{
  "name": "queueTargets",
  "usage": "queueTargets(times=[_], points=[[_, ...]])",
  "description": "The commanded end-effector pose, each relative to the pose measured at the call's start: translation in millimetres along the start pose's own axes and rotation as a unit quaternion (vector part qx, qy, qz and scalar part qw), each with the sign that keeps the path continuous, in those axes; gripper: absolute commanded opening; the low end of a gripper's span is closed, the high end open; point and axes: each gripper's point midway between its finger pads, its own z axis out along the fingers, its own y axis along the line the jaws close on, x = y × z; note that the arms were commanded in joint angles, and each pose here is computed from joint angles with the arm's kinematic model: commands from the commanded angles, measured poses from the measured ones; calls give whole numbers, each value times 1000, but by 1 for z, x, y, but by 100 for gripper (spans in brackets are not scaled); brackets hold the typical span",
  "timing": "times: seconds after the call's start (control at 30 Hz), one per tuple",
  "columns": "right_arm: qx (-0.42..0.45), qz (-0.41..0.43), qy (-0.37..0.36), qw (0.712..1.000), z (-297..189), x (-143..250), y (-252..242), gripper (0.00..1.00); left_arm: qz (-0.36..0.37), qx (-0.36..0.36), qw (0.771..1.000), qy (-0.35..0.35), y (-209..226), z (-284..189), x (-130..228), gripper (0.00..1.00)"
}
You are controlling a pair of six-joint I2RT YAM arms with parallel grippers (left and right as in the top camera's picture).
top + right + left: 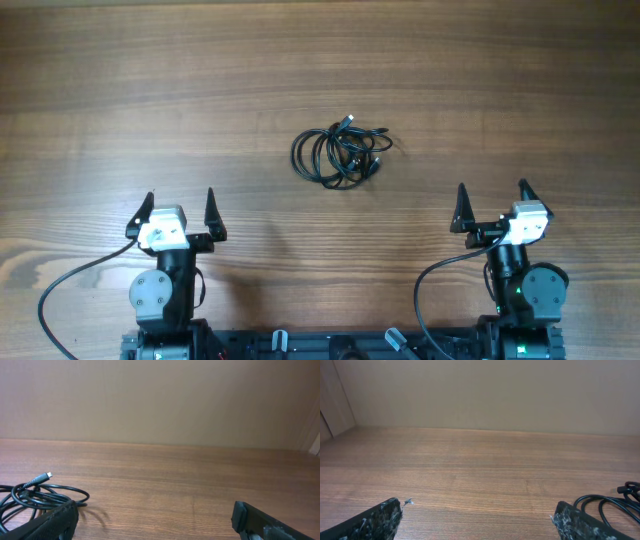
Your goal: Untangle cables
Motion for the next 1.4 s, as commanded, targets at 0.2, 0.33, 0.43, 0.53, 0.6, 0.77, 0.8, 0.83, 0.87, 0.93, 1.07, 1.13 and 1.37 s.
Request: queueTargets(times=[0.2, 0.33, 0.43, 0.53, 0.6, 0.77, 0.8, 0.83, 0.87, 0.93, 1.07, 1.13, 1.37], points=[[9, 0, -1, 1000, 0, 0, -3, 100, -37, 63, 997, 4, -22, 0, 2, 100], [9, 0, -1, 1000, 0, 0, -3, 100, -51, 65, 997, 4, -23, -1, 2, 100], [9, 0, -1, 1000, 0, 0, -3, 100, -51, 67, 996, 5, -23, -1, 2, 100], [9, 0, -1, 1000, 0, 0, -3, 100, -59, 75, 995, 5, -26, -1, 2, 100], [9, 0, -1, 1000, 0, 0, -3, 100, -82, 75, 994, 7, -26, -1, 2, 100], [9, 0, -1, 1000, 0, 0, -3, 100, -114, 74, 991, 10, -26, -1, 2, 100], [9, 0, -1, 1000, 0, 0, -3, 100, -114, 74, 991, 10, -26, -1, 2, 100], [9, 0, -1, 1000, 0, 0, -3, 100, -114, 74, 991, 10, -26, -1, 2, 100], [9, 0, -1, 1000, 0, 0, -3, 100, -114, 74, 991, 10, -26, -1, 2, 100], [9, 0, -1, 1000, 0, 0, -3, 100, -114, 74, 991, 10, -26, -1, 2, 100], [9, 0, -1, 1000, 0, 0, -3, 100, -114, 74, 991, 10, -26, -1, 2, 100], [9, 0, -1, 1000, 0, 0, -3, 100, -114, 74, 991, 10, -26, -1, 2, 100], [9, 0, 0, 1000, 0, 0, -3, 100, -116, 74, 990, 10, -26, -1, 2, 100]])
